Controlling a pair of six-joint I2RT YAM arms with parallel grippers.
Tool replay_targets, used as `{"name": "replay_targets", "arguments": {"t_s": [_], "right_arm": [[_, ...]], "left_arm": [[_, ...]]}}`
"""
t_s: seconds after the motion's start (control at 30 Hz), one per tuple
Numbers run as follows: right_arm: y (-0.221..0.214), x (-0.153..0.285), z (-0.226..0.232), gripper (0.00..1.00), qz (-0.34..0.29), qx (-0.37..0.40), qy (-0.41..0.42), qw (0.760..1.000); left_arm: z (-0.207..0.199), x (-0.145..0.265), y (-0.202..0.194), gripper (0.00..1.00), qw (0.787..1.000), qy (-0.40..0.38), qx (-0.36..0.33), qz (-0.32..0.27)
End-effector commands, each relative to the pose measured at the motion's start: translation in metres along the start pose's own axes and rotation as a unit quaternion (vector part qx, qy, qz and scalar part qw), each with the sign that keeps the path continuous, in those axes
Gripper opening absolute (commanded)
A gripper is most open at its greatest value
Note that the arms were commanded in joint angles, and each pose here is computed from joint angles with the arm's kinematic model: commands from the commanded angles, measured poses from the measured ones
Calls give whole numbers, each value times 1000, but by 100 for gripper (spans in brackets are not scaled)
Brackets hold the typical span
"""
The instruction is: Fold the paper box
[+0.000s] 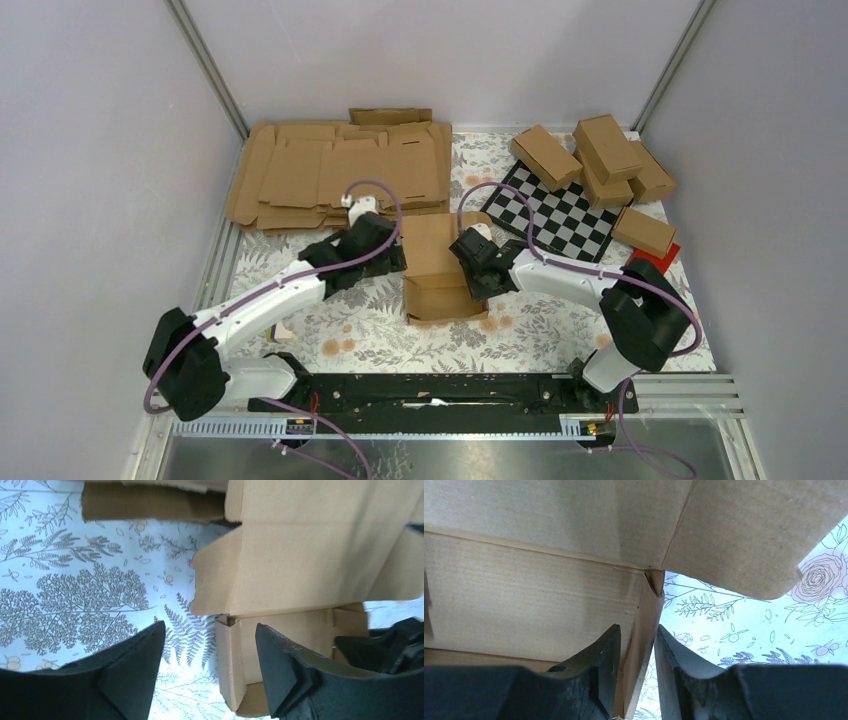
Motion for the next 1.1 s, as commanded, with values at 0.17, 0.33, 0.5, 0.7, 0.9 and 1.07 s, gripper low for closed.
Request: {"name": "replay_targets", "arguments": {"t_s": [0.17, 0.33, 0.5, 0.7, 0.9, 1.07], "right_arm": [[3, 8, -3, 39, -26, 0, 4, 1000], [4, 10, -4, 38, -32, 0, 4, 999], [4, 9, -3, 37, -30, -1, 7, 1000], [6, 10, -2, 32, -33, -5, 12, 999], [11, 15, 0, 33, -49, -11, 22, 999], [18, 33, -2, 66, -81, -15, 38, 996]], "left_arm": [[-1, -14, 49, 79, 990, -142, 5, -8], [-8, -35, 52, 79, 989, -147, 5, 21], [-11, -52, 50, 68, 991, -127, -8, 48], [-13, -49, 50, 20, 988, -142, -14, 51], [-12, -45, 48, 0, 989, -143, -21, 39], [-19, -32, 46, 0, 988, -138, -61, -13]]}}
Point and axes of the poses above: each gripper's point midway between its finger pads, its own x axis back along the fingers, its own z axis along the line the jaws close on, y = z × x, the point moved 9 cm from there along x, back along the fingers, and after that the axes turned 11 degrees about x, right-handed, at the moved point
